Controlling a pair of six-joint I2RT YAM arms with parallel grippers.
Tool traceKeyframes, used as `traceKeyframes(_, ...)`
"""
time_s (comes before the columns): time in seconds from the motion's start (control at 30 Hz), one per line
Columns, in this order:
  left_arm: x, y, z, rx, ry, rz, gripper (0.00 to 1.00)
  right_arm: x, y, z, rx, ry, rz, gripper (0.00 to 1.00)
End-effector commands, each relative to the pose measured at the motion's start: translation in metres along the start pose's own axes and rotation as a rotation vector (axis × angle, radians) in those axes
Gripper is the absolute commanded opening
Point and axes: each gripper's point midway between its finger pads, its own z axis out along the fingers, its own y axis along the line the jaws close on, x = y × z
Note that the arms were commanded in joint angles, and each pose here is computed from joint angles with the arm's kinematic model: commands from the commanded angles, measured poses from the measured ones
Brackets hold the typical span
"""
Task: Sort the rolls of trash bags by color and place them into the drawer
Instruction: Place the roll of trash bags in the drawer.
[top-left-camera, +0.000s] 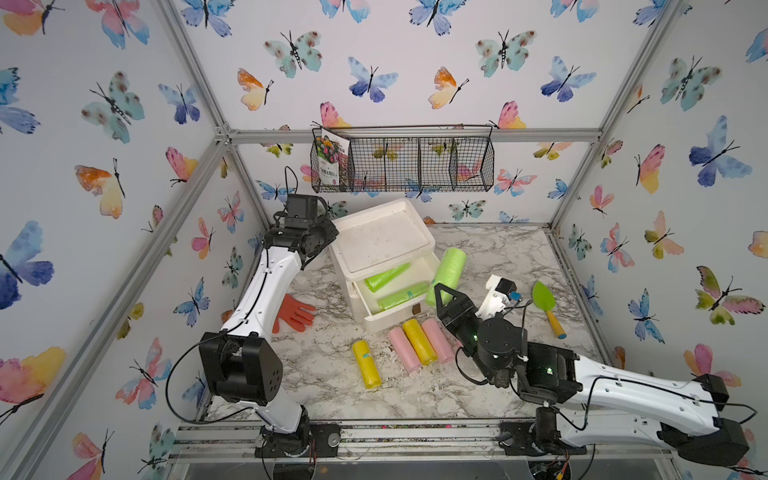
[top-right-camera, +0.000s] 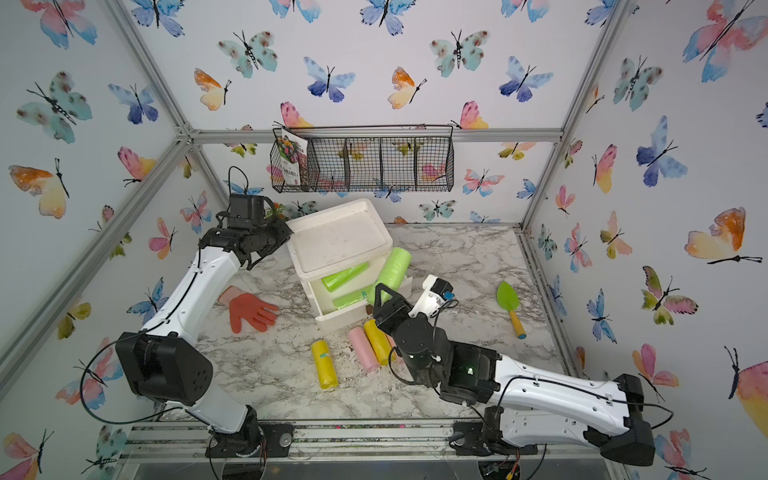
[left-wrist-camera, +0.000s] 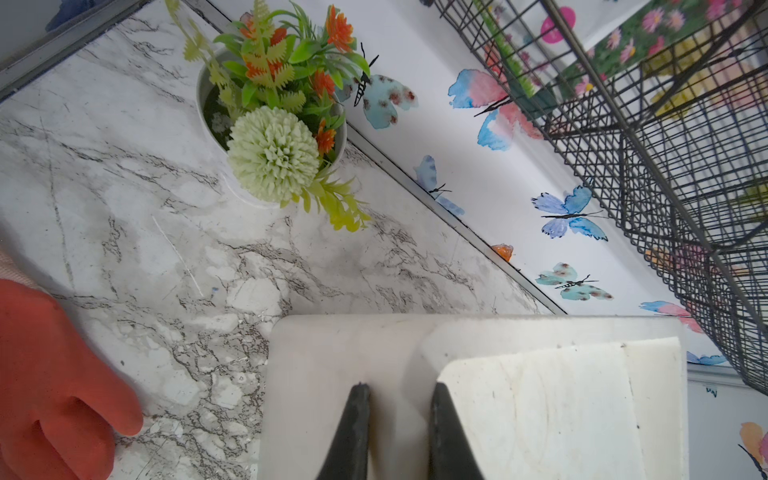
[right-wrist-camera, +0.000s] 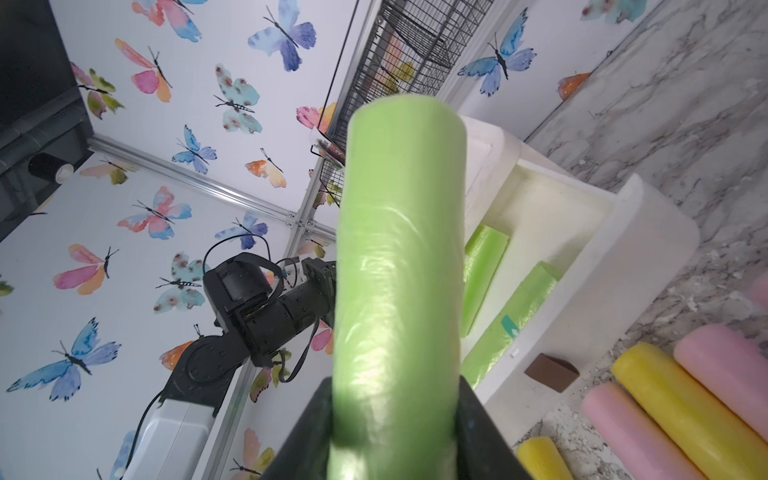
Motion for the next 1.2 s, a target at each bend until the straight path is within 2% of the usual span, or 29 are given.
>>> traceKeyframes(0.0, 0.055, 0.005, 0.021, 0.007, 0.214, -0.065, 0.00, 0.008, -0.003, 0.022, -0.012, 0.027, 0.182, 0.41)
traceKeyframes(0.33, 0.056, 0.005, 0.021, 0.014, 0.220, -0.042, 0.00, 0.020, -0.004, 0.067, 0.003, 0.051, 0.280, 0.43)
traceKeyframes(0.77, 0.056, 0.002, 0.026, 0.024, 0.229, -0.040, 0.00, 0.052, -0.016, 0.097, 0.075, 0.111, 0.344, 0.51)
traceKeyframes(0.9, 0.055, 0.001, 0.026, 0.025, 0.227, -0.036, 0.00, 0.050, -0.020, 0.098, 0.082, 0.104, 0.347, 0.55)
traceKeyframes(1.07, 0.056, 0.000, 0.028, 0.027, 0.234, -0.040, 0.00, 0.054, -0.021, 0.101, 0.083, 0.125, 0.350, 0.67)
traceKeyframes(1.17, 0.057, 0.000, 0.028, 0.027, 0.234, -0.040, 0.00, 0.056, -0.020, 0.103, 0.082, 0.141, 0.343, 0.69)
